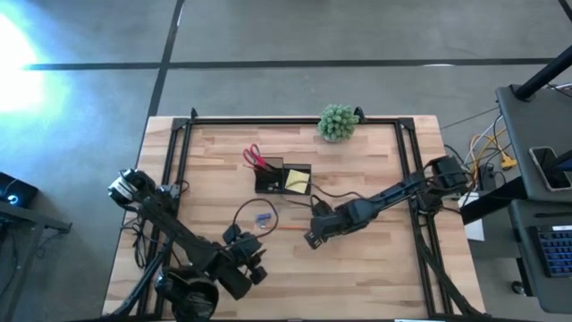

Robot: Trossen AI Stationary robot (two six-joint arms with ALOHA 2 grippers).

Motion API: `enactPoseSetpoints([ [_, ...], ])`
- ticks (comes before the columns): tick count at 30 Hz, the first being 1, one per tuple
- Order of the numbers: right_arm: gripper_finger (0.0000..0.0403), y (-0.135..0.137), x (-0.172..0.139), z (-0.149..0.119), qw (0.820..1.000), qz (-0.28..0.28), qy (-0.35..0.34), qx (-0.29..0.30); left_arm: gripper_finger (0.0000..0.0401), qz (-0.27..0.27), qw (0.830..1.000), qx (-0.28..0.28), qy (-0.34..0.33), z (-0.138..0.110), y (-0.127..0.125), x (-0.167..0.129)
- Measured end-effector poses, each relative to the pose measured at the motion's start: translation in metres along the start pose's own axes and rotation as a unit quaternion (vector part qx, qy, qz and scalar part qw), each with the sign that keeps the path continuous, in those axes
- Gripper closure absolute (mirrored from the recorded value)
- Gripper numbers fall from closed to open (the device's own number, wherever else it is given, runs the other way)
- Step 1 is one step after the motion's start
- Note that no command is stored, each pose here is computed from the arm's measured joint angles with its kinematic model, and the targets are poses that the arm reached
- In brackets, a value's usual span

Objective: Pick and place office supplies into organizer
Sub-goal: Put the orange pencil into the desk organizer

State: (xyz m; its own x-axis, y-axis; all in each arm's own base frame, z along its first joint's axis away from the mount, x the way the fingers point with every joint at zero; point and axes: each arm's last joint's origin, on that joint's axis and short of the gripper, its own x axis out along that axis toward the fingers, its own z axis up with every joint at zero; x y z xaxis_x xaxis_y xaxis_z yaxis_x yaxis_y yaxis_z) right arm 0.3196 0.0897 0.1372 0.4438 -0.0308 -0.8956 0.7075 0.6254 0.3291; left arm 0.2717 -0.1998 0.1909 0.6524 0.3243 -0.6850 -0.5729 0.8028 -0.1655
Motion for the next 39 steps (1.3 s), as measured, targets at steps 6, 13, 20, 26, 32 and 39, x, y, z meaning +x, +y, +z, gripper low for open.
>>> enactPoseSetpoints([
  [6, 0.0395, 0.0, 0.0, 0.002, 0.999, 0.013, -0.004, 0.036, 0.037, -0.002, 1.0, -0.009, 0.025, 0.01, 0.005, 0.004],
  [13, 0.0395, 0.006, -0.002, 0.005, 0.998, 0.034, -0.015, 0.043, 0.0399, -0.007, 0.999, 0.003, 0.054, 0.016, 0.008, 0.009],
  [20, 0.0395, 0.0, 0.001, 0.008, 0.998, 0.025, -0.017, 0.048, 0.0401, 0.0, 0.998, 0.008, 0.066, 0.01, 0.014, 0.013],
  [26, 0.0394, -0.003, 0.003, 0.009, 0.999, 0.023, -0.018, 0.044, 0.0401, 0.001, 0.998, 0.008, 0.069, 0.01, 0.015, 0.014],
  [32, 0.0394, -0.002, 0.003, 0.01, 0.998, 0.037, -0.023, 0.045, 0.0401, -0.001, 0.997, 0.014, 0.079, 0.014, 0.017, 0.017],
  [39, 0.0394, -0.002, 0.004, 0.01, 0.997, 0.04, -0.032, 0.055, 0.0401, -0.008, 0.996, 0.024, 0.085, 0.023, 0.023, 0.015],
])
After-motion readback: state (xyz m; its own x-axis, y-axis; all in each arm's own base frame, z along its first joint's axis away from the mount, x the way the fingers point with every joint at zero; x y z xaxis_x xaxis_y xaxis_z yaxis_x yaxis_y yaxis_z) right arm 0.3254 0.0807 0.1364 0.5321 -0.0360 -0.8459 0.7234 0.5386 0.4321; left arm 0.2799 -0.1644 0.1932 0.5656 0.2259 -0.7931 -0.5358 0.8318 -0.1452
